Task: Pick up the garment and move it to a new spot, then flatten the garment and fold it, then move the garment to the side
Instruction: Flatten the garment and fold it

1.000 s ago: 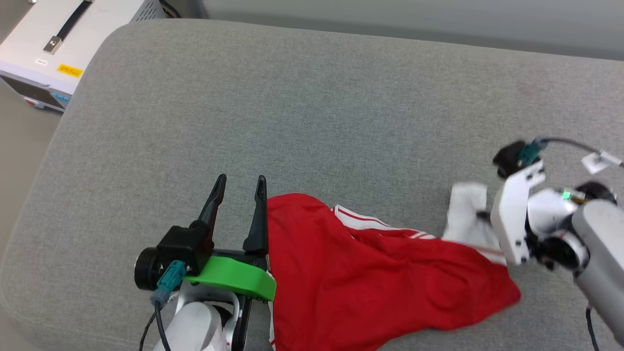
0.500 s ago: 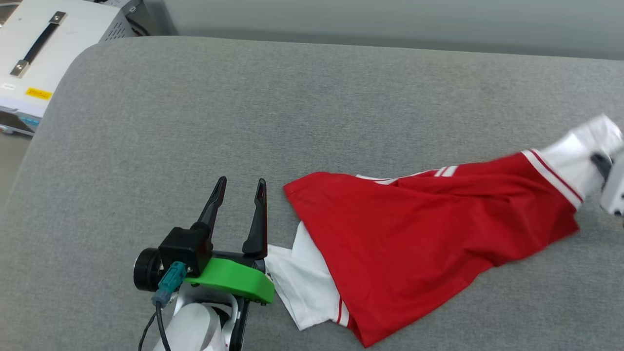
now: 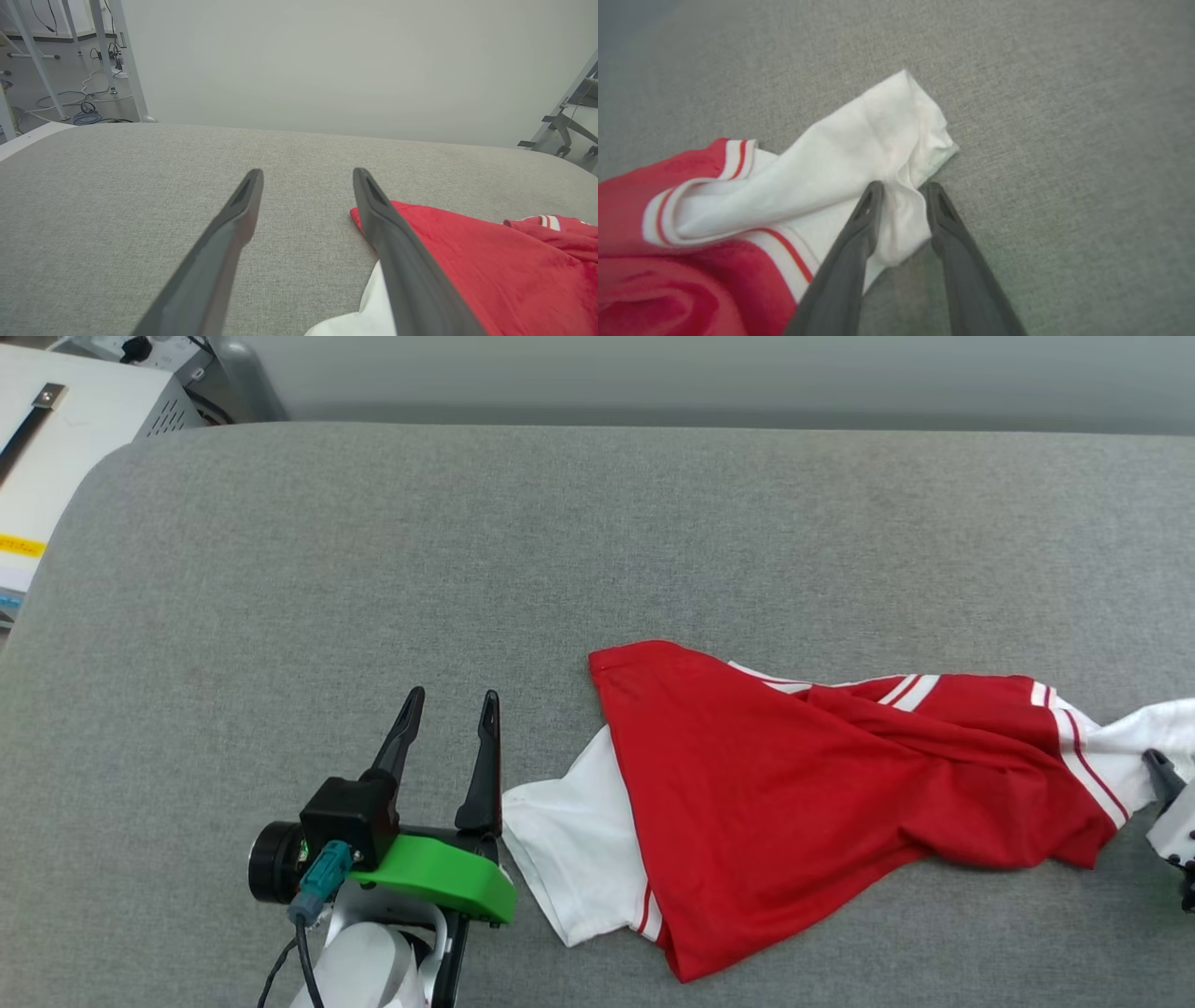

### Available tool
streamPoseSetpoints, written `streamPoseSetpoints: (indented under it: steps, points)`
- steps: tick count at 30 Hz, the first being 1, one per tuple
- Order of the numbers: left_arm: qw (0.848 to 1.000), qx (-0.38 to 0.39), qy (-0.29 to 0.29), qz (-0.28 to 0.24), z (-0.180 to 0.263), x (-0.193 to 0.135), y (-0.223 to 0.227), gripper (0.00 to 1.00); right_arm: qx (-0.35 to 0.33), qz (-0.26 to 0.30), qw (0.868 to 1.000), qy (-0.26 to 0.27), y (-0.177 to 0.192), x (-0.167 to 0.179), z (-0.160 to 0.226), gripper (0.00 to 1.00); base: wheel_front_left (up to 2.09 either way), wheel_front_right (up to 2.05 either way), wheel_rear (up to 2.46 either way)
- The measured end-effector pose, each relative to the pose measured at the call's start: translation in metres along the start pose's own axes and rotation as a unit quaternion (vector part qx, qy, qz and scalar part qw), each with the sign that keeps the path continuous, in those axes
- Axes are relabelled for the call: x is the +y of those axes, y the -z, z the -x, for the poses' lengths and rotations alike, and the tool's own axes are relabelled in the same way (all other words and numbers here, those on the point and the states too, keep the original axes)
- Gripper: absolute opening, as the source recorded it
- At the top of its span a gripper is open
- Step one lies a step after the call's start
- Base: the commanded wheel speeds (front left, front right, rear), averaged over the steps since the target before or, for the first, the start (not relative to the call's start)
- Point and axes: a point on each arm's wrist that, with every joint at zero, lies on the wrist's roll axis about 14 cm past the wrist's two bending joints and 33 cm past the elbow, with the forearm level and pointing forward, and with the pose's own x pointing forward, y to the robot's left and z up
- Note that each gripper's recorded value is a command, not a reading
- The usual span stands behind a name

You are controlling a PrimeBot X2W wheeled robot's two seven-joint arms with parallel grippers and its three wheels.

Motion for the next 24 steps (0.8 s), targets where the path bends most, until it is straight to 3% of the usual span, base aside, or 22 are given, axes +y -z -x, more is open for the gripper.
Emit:
streamPoseSetpoints:
  steps: [3,9,17,24]
  points:
    - [1.000,-0.001,0.001,-0.004,0.002,0.001,-0.002,1.00,-0.076,0.009,0.997,0.005,-0.024,-0.003,0.007,1.00,0.00,0.00,0.00]
    - [1.000,0.002,-0.004,-0.011,0.015,0.006,-0.005,1.00,-0.217,0.058,0.974,-0.017,-0.067,0.015,0.031,1.00,0.00,0.00,0.00]
    - [1.000,0.010,-0.014,-0.017,0.031,0.013,-0.007,1.00,-0.290,0.093,0.949,-0.081,-0.068,0.064,0.072,1.00,0.00,0.00,0.00]
    - [1.000,0.018,-0.012,-0.021,0.032,0.015,-0.009,1.00,-0.316,0.098,0.936,-0.123,-0.052,0.095,0.109,1.00,0.00,0.00,0.00]
